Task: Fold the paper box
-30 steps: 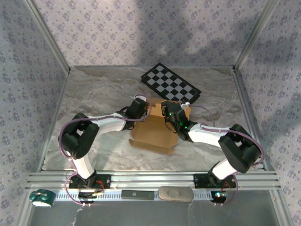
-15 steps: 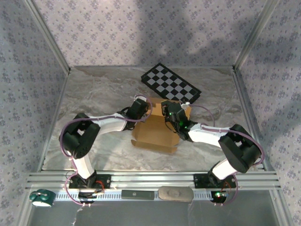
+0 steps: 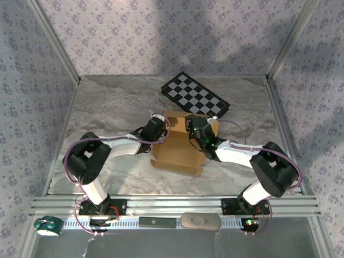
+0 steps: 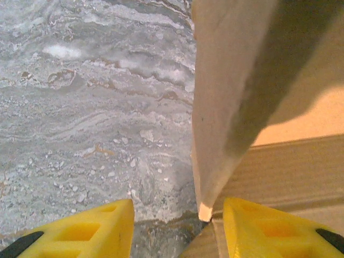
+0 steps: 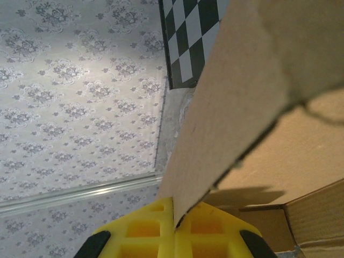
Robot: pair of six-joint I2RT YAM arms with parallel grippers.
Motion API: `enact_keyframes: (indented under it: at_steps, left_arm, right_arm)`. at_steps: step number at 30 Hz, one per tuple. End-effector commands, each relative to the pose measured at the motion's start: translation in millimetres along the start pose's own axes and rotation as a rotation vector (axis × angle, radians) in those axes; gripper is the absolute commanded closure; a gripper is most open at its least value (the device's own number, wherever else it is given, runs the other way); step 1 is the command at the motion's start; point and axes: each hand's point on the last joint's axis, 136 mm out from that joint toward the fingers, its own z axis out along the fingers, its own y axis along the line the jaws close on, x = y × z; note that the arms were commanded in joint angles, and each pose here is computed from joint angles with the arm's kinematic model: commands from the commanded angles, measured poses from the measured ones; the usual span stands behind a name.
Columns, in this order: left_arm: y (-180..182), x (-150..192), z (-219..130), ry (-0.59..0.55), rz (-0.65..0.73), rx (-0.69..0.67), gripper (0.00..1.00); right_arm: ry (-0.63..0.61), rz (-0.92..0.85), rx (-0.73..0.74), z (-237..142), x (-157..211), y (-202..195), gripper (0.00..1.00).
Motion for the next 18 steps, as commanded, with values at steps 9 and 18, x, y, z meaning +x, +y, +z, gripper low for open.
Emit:
enact_keyframes:
  at_steps: [9,18]
  left_arm:
    - [5.2,45.1,18.2,0.171,0.054,-0.037,0.68]
    - [12.4,53.2,21.6,0.169,0.088,-0.116,1.0]
  right_arm:
    - [-0.031,-0.029,0.033,2.6,-8.2,-3.5,1.0]
    - [-0.03,-0.029,0.032,3.6,-9.0,-2.2,1.0]
